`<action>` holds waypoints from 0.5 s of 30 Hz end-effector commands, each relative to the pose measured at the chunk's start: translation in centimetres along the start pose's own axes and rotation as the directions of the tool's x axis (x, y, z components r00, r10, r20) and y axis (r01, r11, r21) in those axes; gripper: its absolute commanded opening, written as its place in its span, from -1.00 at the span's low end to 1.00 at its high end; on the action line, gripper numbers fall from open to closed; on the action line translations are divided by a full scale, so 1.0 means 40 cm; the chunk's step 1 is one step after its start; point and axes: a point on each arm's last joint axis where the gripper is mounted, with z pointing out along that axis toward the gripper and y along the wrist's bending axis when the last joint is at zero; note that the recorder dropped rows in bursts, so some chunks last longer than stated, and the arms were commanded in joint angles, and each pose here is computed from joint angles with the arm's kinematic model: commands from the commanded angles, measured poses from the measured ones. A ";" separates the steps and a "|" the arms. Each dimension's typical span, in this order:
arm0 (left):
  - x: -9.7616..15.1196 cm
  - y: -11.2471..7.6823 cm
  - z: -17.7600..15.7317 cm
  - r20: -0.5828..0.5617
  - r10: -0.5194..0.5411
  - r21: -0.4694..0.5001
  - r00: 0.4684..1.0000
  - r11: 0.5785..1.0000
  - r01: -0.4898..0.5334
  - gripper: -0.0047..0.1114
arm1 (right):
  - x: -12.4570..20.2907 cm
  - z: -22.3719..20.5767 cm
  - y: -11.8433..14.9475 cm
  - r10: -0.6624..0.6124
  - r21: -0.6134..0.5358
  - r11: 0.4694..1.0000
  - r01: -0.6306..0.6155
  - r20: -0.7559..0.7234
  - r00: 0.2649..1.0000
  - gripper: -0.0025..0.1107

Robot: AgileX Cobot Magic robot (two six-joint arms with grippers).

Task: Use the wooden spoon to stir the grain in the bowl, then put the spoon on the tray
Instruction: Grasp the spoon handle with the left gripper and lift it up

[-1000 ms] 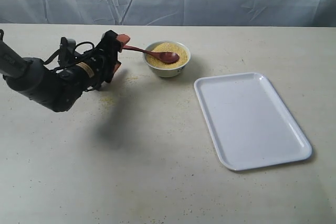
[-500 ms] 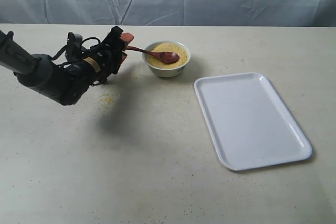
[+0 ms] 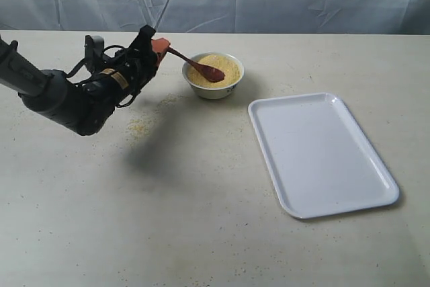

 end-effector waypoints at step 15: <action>-0.006 -0.117 -0.007 -0.060 0.108 0.251 0.992 0.964 -0.090 -0.92 | 0.000 0.000 0.000 0.003 -0.001 1.000 -0.003 0.014 1.000 -0.97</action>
